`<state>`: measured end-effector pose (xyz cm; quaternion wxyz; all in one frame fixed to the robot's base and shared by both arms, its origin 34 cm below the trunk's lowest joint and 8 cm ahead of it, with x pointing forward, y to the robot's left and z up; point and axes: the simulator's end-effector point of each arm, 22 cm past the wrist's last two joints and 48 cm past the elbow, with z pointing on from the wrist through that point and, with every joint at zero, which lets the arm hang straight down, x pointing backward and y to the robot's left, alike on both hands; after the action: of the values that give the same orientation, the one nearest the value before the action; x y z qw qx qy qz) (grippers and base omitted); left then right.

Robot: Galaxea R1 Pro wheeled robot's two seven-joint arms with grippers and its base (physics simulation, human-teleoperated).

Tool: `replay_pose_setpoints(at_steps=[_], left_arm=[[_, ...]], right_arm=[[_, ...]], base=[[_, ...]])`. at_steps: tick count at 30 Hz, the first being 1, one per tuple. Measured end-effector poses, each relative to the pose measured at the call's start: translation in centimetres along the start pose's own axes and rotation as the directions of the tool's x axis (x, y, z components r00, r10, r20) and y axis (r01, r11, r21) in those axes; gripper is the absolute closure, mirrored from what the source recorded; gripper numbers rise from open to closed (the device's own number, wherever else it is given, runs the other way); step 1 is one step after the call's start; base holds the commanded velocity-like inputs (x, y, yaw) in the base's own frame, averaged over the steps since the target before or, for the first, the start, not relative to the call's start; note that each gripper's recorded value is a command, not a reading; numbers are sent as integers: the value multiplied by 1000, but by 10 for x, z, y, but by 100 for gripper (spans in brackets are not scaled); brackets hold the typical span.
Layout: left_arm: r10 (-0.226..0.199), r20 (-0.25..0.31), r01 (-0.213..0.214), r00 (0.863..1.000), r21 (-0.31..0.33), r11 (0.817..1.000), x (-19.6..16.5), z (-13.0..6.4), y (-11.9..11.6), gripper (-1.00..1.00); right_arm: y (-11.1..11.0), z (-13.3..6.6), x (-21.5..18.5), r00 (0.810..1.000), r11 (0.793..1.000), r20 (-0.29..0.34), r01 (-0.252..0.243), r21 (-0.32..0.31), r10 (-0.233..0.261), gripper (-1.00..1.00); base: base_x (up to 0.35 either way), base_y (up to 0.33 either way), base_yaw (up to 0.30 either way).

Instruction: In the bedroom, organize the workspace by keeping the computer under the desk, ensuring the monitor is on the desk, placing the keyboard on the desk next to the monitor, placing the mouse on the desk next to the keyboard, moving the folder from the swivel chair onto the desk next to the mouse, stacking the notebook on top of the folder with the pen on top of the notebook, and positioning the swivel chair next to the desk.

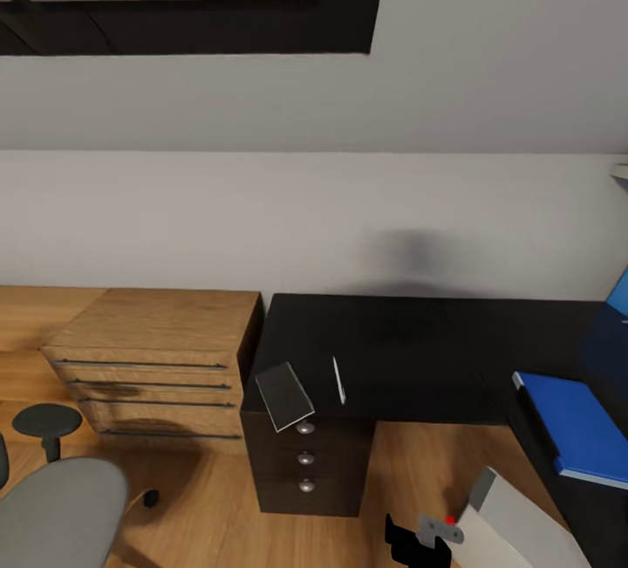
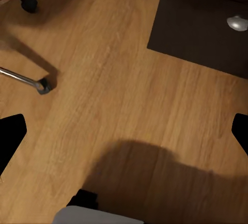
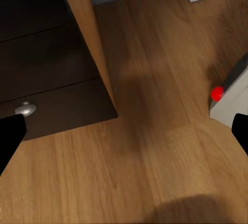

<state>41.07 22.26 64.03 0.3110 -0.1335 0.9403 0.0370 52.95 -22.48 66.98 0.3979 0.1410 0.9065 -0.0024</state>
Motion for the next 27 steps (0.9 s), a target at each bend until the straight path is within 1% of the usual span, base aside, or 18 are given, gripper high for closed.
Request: replay_pose_setpoints(at_steps=[8, 14, 27], left_arm=[[0, 1, 0, 1000, 0, 1000, 0, 0, 0, -100], [1, 0, -1, 1000, 0, 1000, 0, 0, 0, -100], [2, 0, -2, 1000, 0, 1000, 0, 0, 0, -100]], right_arm=[[-3, 1, -2, 1000, 1000, 2, -8, 8, 8, -100], [1, 0, -1, 1000, 1000, 6, -5, 1, 5, -100], [0, 0, -2, 1000, 1000, 8, -2, 0, 2, -100]], base=[[106, 91, 0], [12, 11, 0], [0, 0, 0]])
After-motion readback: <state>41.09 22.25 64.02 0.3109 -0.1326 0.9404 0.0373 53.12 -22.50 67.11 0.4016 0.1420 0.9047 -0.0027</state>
